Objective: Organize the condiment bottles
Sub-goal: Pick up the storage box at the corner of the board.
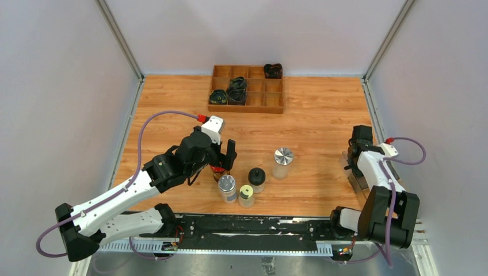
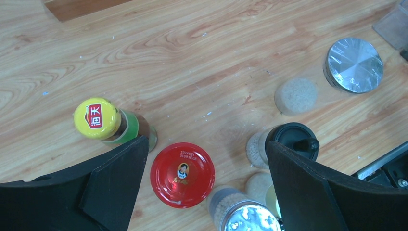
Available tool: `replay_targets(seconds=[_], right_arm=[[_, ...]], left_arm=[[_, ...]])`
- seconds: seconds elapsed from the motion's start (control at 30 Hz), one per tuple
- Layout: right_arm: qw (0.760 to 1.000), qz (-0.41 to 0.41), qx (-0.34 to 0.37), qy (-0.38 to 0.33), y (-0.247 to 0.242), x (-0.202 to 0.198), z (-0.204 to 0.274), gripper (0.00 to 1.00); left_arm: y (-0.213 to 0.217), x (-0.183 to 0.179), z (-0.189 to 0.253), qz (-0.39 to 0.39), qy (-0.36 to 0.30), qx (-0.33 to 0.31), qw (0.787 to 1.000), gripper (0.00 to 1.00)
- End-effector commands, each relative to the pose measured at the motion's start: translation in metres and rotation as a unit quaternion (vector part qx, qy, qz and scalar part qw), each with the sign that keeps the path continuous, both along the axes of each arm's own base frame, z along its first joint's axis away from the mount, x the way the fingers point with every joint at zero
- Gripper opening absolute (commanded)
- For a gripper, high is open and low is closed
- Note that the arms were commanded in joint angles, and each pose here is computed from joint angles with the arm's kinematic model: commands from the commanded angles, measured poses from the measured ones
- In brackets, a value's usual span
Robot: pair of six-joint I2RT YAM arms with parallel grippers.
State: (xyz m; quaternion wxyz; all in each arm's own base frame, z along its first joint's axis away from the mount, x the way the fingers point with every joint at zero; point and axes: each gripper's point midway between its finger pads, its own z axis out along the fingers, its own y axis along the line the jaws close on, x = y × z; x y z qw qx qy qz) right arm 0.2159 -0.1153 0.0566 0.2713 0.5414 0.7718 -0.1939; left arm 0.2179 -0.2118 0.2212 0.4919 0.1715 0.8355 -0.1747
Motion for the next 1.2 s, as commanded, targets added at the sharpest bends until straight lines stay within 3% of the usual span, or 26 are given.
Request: replay_targets(seconds=[0.0,0.27,0.47,1.17], right_arm=[[1.000,-0.003,0.009,0.004,-0.001,0.000,-0.009,0.36],[1.000,-0.001,0.009,0.014,-0.002,0.001,-0.016,0.24],[1.000,0.006,0.013,0.016,-0.001,0.004,-0.017,0.00],[0.987,0.153,0.035,0.047,0.027,0.055,0.001,0.00]], left_arm=[[-0.003,-0.003,0.000,-0.009,-0.002,-0.004,1.000,1.00],[-0.004,-0.003,-0.005,-0.010,0.001,-0.002,1.000,1.00],[-0.004,-0.002,-0.007,-0.010,0.001,0.000,1.000,1.00],[-0.008,-0.003,-0.015,-0.010,0.007,-0.013,1.000,1.00]])
